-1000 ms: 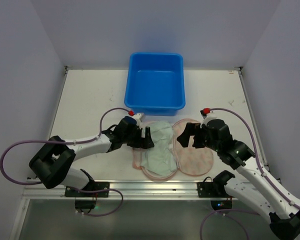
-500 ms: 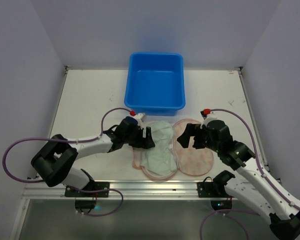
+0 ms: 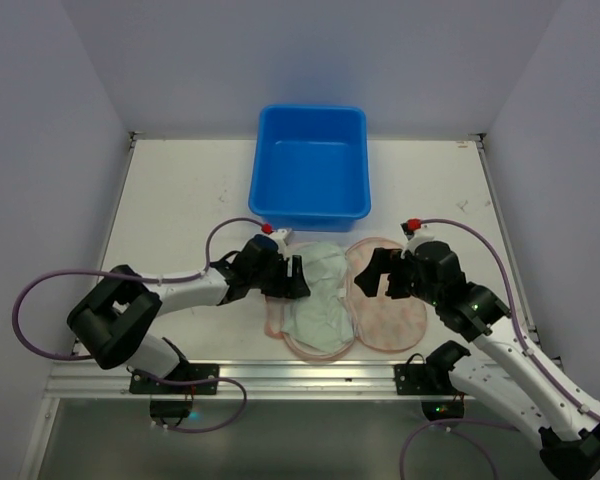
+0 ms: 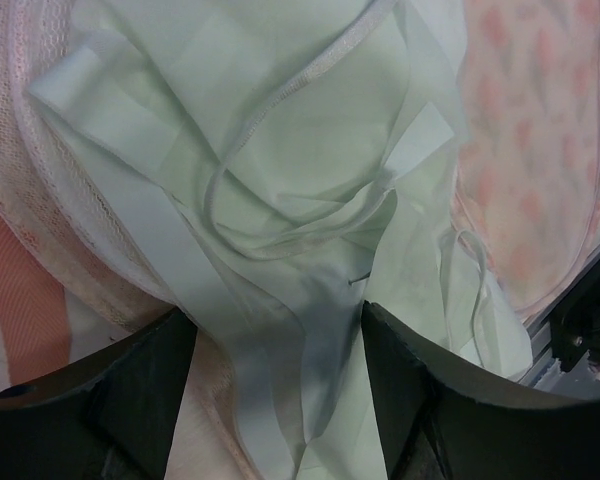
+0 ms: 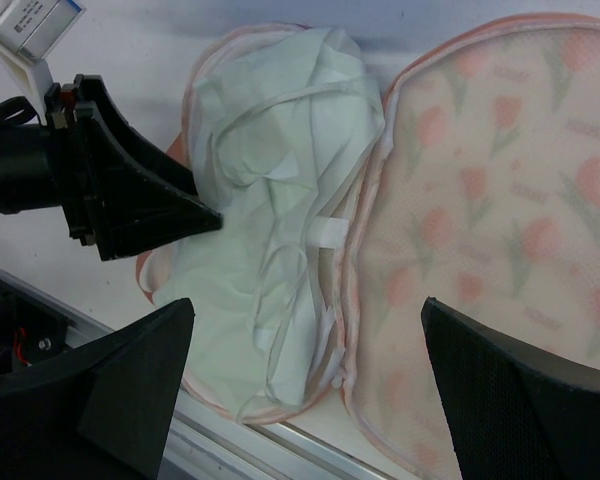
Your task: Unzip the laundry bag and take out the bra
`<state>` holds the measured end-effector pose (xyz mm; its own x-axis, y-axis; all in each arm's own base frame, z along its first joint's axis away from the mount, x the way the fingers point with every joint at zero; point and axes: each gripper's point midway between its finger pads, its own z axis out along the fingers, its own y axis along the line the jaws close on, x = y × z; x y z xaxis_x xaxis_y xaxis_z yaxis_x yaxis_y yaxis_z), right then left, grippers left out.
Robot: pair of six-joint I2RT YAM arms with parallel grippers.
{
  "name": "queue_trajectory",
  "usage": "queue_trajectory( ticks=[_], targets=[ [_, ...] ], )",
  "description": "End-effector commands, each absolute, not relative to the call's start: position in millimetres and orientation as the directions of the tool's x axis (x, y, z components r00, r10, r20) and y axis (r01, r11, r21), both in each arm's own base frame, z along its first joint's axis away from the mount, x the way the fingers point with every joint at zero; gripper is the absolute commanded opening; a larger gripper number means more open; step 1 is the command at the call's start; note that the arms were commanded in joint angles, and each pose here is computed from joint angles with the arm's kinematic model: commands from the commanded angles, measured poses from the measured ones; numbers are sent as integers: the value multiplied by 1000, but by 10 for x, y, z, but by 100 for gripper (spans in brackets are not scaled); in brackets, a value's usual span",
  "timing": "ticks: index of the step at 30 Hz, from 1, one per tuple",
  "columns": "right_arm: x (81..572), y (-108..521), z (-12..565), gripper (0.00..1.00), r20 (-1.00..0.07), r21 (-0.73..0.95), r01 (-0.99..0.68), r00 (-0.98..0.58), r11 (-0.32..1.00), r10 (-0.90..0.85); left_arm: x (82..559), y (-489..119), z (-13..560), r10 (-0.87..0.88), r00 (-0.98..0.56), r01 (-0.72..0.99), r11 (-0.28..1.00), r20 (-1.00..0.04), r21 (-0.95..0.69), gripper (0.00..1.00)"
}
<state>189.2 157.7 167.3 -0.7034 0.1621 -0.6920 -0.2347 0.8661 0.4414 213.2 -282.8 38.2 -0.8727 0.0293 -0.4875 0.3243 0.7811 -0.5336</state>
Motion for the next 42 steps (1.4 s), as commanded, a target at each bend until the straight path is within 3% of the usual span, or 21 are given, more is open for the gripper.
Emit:
queue_trajectory(
  ticks=[1,6,14,25,42],
  targets=[
    [1916,1565,1674,98,-710,431,-247,-686,868,157,2125,-2912,398,13,-873,325,759,-487,-564,69],
    [1915,1560,1650,98,-708,428,-245,-689,870,154,2077,-2928,418,11,-879,325,746,-477,-581,59],
    [1914,1573,1660,98,-706,432,-248,-691,867,154,2059,-2977,470,5,-881,329,726,-474,-604,32],
    [1912,1563,1646,98,-708,426,-249,-690,870,150,1980,-3058,578,23,-886,354,677,-462,-646,43],
    [1910,1560,1598,98,-702,420,-246,-698,873,142,1935,-3104,603,64,-882,389,658,-467,-645,44]
  ],
)
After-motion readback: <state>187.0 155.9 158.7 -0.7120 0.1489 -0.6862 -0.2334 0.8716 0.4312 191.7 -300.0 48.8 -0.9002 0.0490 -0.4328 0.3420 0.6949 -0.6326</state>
